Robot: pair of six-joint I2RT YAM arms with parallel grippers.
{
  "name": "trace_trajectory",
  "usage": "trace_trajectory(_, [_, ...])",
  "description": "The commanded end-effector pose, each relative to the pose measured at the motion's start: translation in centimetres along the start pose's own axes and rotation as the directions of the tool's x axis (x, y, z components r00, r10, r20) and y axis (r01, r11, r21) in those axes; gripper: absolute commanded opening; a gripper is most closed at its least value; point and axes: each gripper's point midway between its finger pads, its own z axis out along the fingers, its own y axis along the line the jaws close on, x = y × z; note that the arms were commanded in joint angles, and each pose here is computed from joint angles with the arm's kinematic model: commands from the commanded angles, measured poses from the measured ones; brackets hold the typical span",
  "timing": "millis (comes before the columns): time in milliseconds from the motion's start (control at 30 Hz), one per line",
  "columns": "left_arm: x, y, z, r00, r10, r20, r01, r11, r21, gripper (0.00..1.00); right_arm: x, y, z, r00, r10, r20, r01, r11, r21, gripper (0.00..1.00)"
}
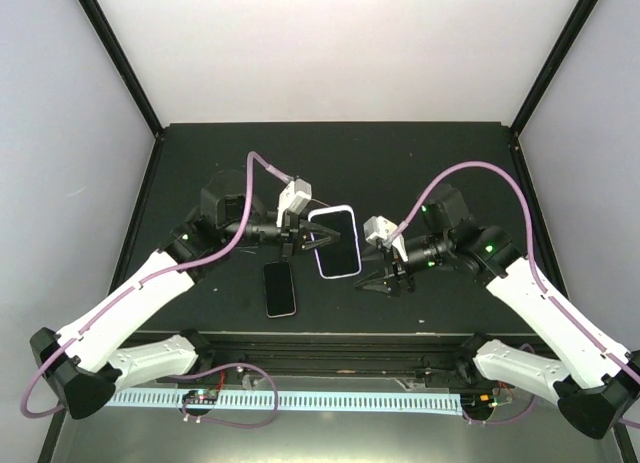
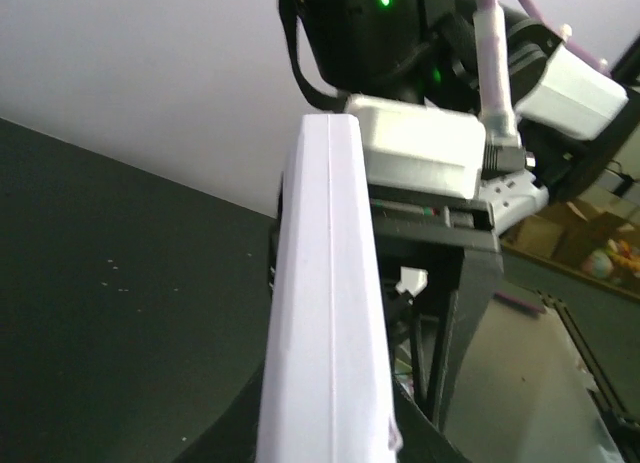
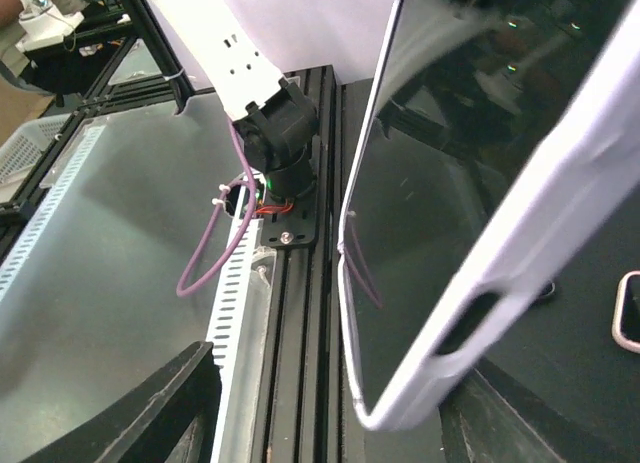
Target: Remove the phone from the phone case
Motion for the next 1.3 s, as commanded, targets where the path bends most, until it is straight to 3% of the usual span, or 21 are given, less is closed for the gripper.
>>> trace_trajectory(0, [-1.0, -3.0, -1.1, 0.99, 0.118, 0.073, -0.127, 0.982, 0.141, 0.02, -0.8, 0.1, -0.5, 0.999, -0.048, -0.013, 0.048, 0.999, 0.012, 0.58])
trace_trajectory(233, [0.5, -1.3, -2.4, 0.985, 0.118, 0.122, -0.129, 0.988, 0.082, 0.02, -0.1, 0.2, -0.4, 0.997, -0.054, -0.059, 0.054, 0.999, -0.006, 0.45])
trace_trajectory(333, [0.8, -1.7, -2.4, 0.985, 0.109, 0.133, -0.125, 0.985, 0.119, 0.02, 0.4, 0.8, -0.3, 0.992, -0.078, -0.101, 0.076, 0.997, -0.031, 0.4])
trace_trajectory(500, [1.2, -2.4, -2.3, 0.989, 0.077, 0.129, -0.101, 0.977, 0.187, 0.02, 0.6, 0.7, 0.3, 0.985, -0.109, -0.133, 0.109, 0.994, -0.009, 0.4])
trace_trajectory(1067, [1.4, -2.6, -2.6, 0.988, 0.095, 0.123, -0.116, 0.977, 0.179, 0.02, 1.0, 0.1, 1.2, 0.979, -0.116, -0.168, 0.12, 0.993, 0.011, 0.38])
trace_trajectory(1267, [1.7, -2.5, -2.2, 0.993, 0.067, 0.102, -0.087, 0.975, 0.206, 0.02, 0.3, 0.5, 1.4, 0.974, -0.164, -0.157, 0.166, 0.986, -0.003, 0.27])
